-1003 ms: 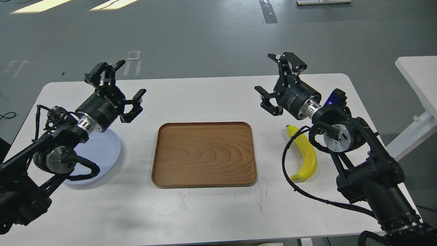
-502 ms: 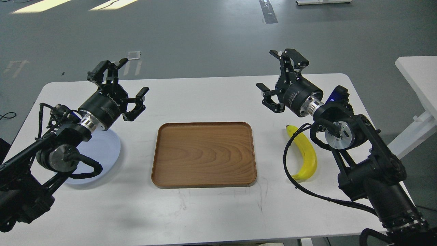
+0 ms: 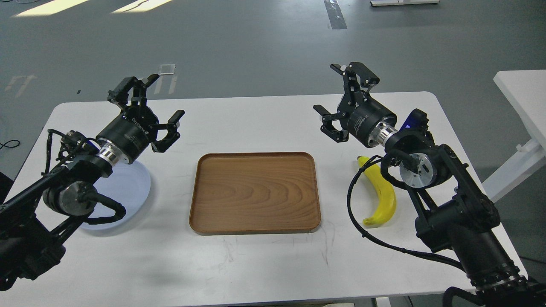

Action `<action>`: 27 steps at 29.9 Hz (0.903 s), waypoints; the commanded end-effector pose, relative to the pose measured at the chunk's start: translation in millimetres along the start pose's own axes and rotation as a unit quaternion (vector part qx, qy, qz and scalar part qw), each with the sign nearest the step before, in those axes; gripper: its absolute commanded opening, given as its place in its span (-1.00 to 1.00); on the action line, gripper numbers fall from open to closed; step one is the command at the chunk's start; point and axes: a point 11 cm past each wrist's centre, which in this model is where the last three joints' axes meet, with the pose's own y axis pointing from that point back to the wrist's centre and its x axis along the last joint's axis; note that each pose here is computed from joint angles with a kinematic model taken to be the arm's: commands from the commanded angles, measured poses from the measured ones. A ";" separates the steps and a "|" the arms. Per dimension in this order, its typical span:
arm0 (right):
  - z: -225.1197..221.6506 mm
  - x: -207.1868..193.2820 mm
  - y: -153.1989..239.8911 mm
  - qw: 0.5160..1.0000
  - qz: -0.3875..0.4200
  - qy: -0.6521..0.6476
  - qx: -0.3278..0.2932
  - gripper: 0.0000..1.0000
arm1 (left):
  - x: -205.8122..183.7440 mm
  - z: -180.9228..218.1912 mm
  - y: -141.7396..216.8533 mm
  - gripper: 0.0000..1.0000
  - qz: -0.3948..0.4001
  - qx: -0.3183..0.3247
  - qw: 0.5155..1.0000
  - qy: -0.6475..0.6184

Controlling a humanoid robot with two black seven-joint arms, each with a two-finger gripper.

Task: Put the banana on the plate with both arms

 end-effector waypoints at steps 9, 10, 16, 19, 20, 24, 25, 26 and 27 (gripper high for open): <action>4.9 4.0 4.3 1.000 0.007 -0.008 0.001 1.00 | 14.3 21.0 11.2 0.95 0.034 0.018 0.889 -0.455; 5.3 3.0 4.5 1.000 0.006 -0.011 0.002 1.00 | 20.8 27.0 17.2 0.95 0.039 0.019 0.866 -0.497; 9.7 2.7 5.1 1.000 0.007 -0.018 0.001 1.00 | 56.0 33.3 53.9 0.95 0.055 0.047 0.755 -0.652; 11.4 1.7 5.3 1.000 0.006 -0.020 0.002 1.00 | 72.7 27.3 80.6 0.95 0.031 0.078 0.703 -0.707; 11.1 2.0 5.4 1.000 0.007 -0.021 0.003 1.00 | 77.3 25.0 87.2 0.95 0.028 0.087 0.695 -0.713; 10.8 3.0 5.9 1.000 0.008 -0.022 0.004 1.00 | 108.9 15.3 112.8 0.95 0.039 0.139 0.665 -0.733; 10.6 3.0 5.9 1.000 0.008 -0.022 0.005 1.00 | 122.4 16.0 119.8 0.95 0.053 0.155 0.656 -0.737; 10.4 3.0 5.9 1.000 0.008 -0.022 0.006 1.00 | 128.6 16.2 123.7 0.95 0.059 0.162 0.653 -0.737; 10.8 3.3 6.2 1.000 0.008 -0.023 0.006 1.00 | 138.9 13.9 133.3 0.95 0.069 0.176 0.648 -0.738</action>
